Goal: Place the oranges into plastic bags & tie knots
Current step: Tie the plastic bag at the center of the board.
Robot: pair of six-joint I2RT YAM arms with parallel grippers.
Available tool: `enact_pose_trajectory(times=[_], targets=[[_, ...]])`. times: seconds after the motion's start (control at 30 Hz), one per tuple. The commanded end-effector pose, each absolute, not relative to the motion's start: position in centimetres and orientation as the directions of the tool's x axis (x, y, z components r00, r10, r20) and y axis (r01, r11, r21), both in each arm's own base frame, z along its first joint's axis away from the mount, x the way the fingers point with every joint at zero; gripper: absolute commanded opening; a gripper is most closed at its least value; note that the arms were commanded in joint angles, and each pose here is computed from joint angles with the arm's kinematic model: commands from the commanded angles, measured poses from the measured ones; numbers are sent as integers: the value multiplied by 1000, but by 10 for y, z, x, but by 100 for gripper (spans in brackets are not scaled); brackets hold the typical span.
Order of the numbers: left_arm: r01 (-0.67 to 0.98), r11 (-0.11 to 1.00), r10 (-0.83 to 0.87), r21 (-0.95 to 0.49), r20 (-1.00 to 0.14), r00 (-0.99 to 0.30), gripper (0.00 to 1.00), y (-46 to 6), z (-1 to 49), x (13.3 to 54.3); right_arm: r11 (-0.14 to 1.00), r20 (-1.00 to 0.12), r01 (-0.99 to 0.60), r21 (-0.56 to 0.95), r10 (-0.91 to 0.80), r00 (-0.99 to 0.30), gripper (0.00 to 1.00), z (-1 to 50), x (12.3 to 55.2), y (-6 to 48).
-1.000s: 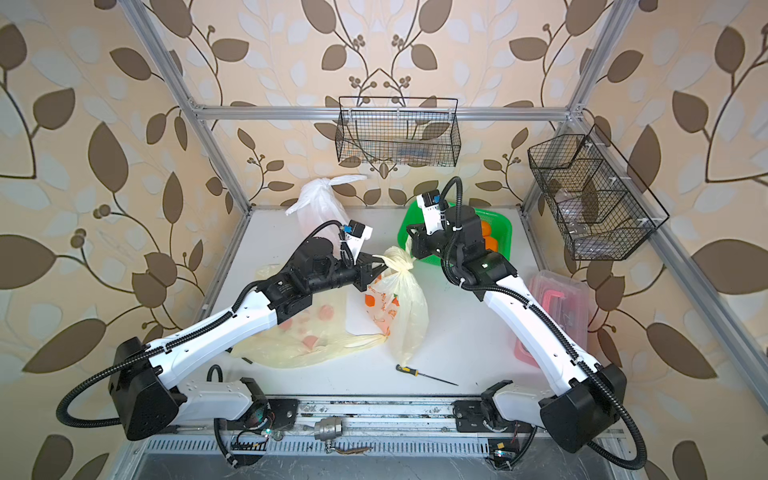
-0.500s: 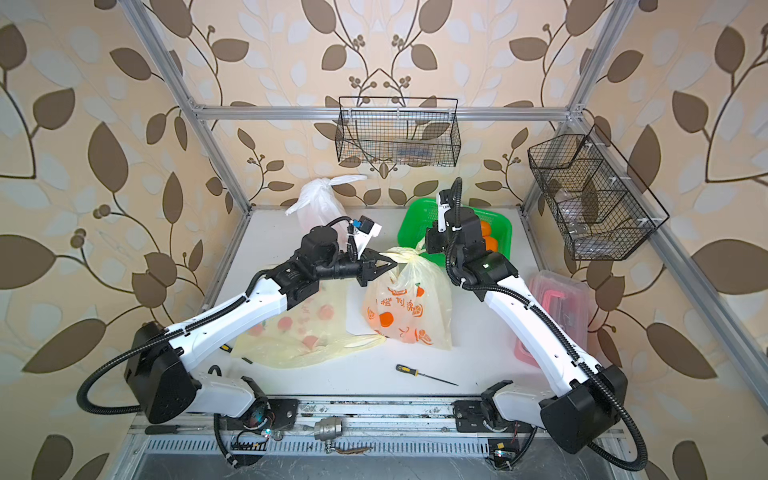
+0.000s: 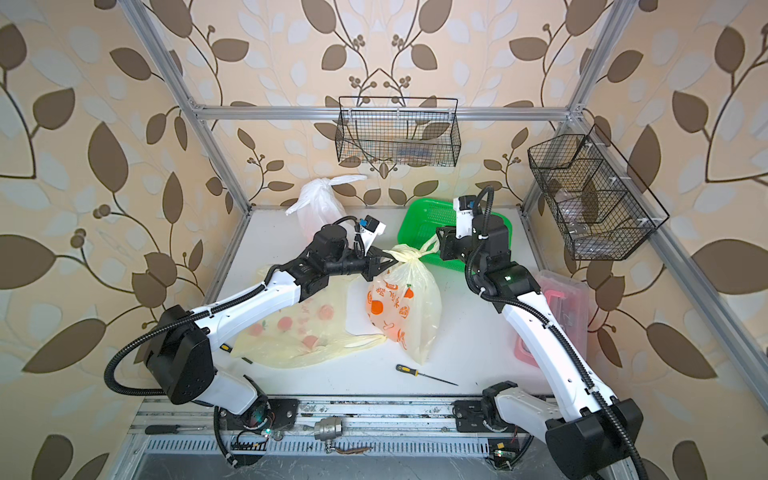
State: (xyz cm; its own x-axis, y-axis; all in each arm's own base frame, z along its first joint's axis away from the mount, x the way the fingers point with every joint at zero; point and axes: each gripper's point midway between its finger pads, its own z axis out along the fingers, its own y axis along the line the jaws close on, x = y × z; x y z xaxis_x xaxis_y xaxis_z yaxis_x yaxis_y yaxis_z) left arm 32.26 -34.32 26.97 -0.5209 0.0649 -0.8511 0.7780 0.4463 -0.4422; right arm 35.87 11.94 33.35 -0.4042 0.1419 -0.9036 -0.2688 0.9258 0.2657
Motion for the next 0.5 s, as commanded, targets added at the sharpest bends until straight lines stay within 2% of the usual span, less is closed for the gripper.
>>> enact_pose_trajectory(times=[0.0,0.07,0.13,0.27,0.37,0.47], targets=[[806,423,3,-414,-889,-458,0,-336,301,320,890,-897,-333,310,158,-413,54,342,340,128],[805,424,0,-415,-889,-459,0,-336,301,320,905,-898,-295,307,173,-404,61,345,337,119],[803,426,-1,-416,-888,-460,0,-336,301,320,903,-890,-292,315,175,-421,72,347,331,119],[802,432,-5,-413,-890,-456,0,-335,303,321,890,-811,-264,372,173,-560,90,325,320,124],[800,436,-6,-413,-890,-457,0,-335,301,322,861,-717,-236,451,193,-669,94,301,311,136],[802,429,-7,-417,-889,-458,0,-336,301,322,802,-679,-269,533,216,-702,94,298,309,159]])
